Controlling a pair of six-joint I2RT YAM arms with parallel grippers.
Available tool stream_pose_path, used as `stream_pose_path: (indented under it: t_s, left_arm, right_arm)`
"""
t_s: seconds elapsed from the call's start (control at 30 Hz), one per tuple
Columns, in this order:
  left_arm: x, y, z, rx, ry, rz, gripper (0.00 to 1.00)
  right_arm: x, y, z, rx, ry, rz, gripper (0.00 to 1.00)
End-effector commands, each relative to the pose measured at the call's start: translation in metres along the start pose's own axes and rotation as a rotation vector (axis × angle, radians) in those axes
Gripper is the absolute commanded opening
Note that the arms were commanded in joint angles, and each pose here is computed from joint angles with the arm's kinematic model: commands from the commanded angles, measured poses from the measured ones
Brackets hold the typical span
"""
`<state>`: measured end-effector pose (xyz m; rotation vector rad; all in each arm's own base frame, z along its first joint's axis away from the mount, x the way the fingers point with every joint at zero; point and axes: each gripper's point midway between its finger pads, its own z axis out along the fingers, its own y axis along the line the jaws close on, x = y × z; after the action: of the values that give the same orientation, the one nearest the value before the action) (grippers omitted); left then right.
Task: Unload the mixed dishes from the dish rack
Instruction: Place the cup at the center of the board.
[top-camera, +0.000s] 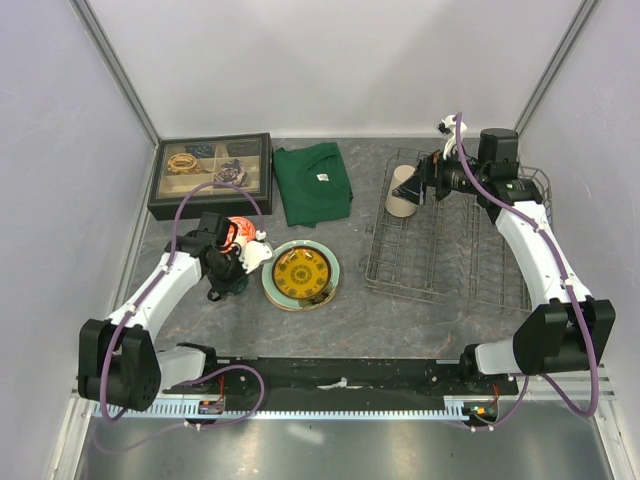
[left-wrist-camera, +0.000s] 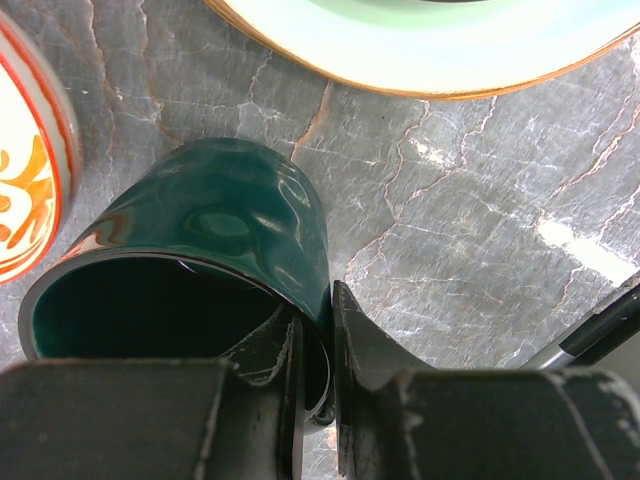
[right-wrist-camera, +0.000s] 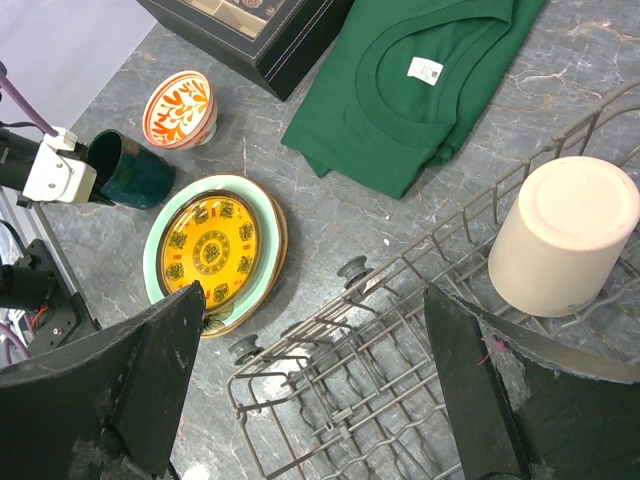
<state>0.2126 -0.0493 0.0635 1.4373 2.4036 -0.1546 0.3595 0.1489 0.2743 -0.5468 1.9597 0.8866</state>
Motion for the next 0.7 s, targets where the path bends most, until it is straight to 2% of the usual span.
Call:
stream_pose_path:
  t_s: [0.0, 0.33, 0.67]
  left_arm:
    - [-0.0092, 0.0083, 0.0, -0.019, -0.03, 0.062, 0.02]
    - [-0.0066, 0.0048, 0.0017, -0.002, -0.003, 0.067, 0.04]
    - [-0.0016, 0.0023, 0.0015, -0.005, 0.022, 0.076, 0.1]
  right_arm:
    - [-0.0009, 0.003, 0.0012, -0.022, -0.002, -0.029, 0.98]
    - [0.001, 0.0023, 0.0021, -0.02, 0.003, -0.028, 0.98]
    - [0.001, 0.0019, 0.0019, -0.017, 0.002, -0.031, 0.98]
